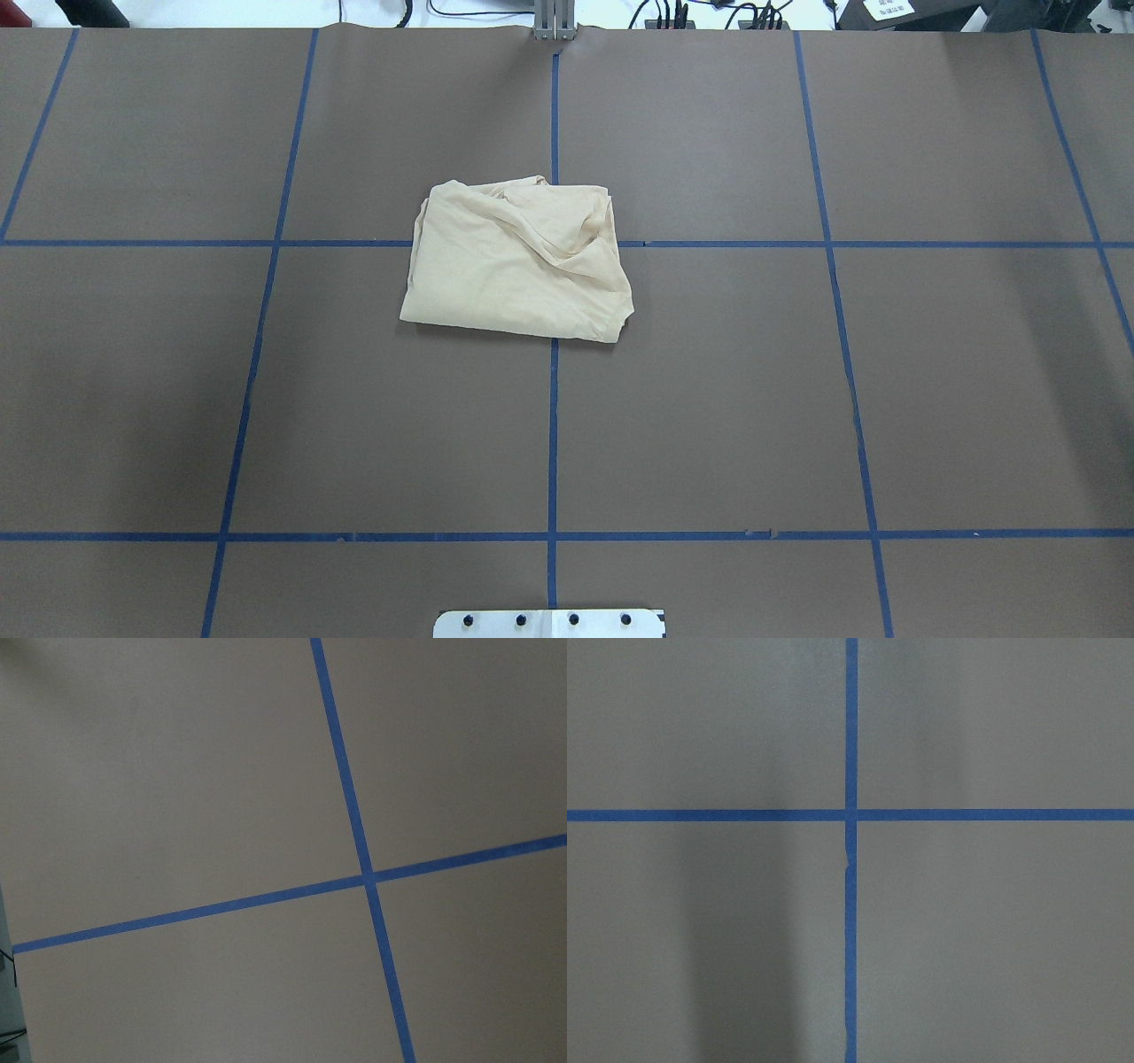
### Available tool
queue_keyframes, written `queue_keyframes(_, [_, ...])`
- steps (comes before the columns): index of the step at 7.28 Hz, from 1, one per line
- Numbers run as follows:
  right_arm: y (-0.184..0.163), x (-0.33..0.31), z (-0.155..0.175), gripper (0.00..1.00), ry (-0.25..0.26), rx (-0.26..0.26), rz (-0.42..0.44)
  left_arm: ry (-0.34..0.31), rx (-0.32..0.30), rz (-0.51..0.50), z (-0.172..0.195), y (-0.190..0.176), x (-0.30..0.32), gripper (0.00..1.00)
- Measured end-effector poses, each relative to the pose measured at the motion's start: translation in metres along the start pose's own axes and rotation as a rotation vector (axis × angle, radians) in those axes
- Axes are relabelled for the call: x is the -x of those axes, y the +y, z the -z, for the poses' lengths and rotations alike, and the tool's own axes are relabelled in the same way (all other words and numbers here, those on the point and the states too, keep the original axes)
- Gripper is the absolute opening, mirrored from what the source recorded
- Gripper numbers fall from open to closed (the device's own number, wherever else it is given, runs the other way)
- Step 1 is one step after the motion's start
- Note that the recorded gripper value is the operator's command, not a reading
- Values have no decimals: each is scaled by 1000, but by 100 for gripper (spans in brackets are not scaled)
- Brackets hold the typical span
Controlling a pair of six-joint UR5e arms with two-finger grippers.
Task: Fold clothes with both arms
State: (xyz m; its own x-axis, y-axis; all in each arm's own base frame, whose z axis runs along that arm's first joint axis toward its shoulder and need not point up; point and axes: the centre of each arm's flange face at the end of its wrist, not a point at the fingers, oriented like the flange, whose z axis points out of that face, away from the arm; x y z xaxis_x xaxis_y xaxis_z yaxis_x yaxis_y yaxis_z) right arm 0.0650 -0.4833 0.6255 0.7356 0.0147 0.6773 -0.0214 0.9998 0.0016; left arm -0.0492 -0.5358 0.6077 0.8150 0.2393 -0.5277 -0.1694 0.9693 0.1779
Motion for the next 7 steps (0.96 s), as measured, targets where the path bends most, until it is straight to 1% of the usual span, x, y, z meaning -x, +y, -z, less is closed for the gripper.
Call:
queue_keyframes(1, [1,0,0,100,0,0,-1,13,25,-10,-13,4,7,99])
queue_keyframes(2, [1,0,-1,100,-1,1,-1,52,41,-7,-28,8,13,99])
queue_keyframes(3, [2,1,-1,100,-1,0,-2,103,44,0,-39,13,14,99])
queue_keyframes(6, [2,6,-2,100,-14,1,-16,210,34,46,-43,16,7,99])
queue_keyframes(7, [2,8,-2,100,-20,0,-24,221,32,70,-41,14,5,99])
